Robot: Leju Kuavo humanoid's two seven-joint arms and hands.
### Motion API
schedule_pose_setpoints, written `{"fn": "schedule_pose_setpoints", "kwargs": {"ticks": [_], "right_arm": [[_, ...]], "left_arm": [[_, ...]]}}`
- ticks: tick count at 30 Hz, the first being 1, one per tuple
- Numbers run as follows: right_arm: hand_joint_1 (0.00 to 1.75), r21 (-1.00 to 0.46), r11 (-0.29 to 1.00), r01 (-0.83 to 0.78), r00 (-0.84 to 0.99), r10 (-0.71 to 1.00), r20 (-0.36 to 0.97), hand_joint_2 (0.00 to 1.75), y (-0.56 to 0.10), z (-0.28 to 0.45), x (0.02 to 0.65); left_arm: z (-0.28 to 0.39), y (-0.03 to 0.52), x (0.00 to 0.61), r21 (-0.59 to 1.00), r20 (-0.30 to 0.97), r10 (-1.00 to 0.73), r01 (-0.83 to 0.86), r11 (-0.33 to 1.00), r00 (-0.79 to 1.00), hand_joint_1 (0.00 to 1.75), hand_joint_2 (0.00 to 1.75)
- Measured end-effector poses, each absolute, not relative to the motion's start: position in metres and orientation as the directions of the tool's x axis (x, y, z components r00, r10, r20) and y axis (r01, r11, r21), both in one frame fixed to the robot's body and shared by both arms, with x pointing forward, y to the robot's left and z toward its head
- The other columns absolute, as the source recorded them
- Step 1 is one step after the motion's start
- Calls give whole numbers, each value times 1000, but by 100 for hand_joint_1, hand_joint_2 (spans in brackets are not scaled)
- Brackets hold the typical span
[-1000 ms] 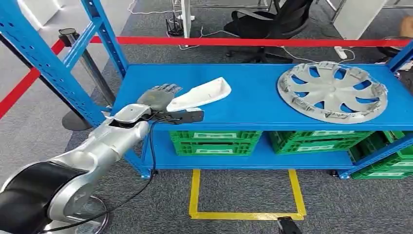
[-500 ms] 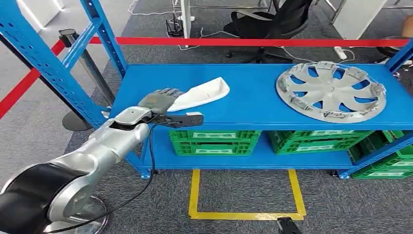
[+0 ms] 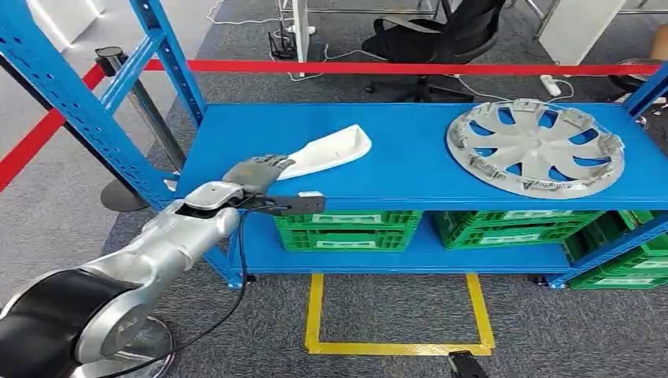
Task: Take the parts from the cabinet and place them on the table.
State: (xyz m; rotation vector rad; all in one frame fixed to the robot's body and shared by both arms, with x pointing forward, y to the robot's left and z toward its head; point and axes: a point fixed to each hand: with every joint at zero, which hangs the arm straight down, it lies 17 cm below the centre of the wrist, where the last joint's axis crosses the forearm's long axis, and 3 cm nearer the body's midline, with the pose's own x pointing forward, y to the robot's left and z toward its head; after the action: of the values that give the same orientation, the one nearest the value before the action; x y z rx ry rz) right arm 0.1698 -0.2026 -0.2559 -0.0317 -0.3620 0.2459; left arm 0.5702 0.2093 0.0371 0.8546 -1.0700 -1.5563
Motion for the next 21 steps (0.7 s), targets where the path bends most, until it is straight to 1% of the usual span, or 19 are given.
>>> {"fn": "schedule_pose_setpoints", "kwargs": {"ticks": [9,21], "right_arm": [[0,-77,969,-236,904,248,348,0,-203,-256,170],[0,-74,970,-231,907,242,345,0,-203,-257,167]], "left_arm": [[25,212,563,924,-10,-973,370,-98,-233,0,175],[24,210,561,928,-14,-972,358,-100,-234,0,175]]}}
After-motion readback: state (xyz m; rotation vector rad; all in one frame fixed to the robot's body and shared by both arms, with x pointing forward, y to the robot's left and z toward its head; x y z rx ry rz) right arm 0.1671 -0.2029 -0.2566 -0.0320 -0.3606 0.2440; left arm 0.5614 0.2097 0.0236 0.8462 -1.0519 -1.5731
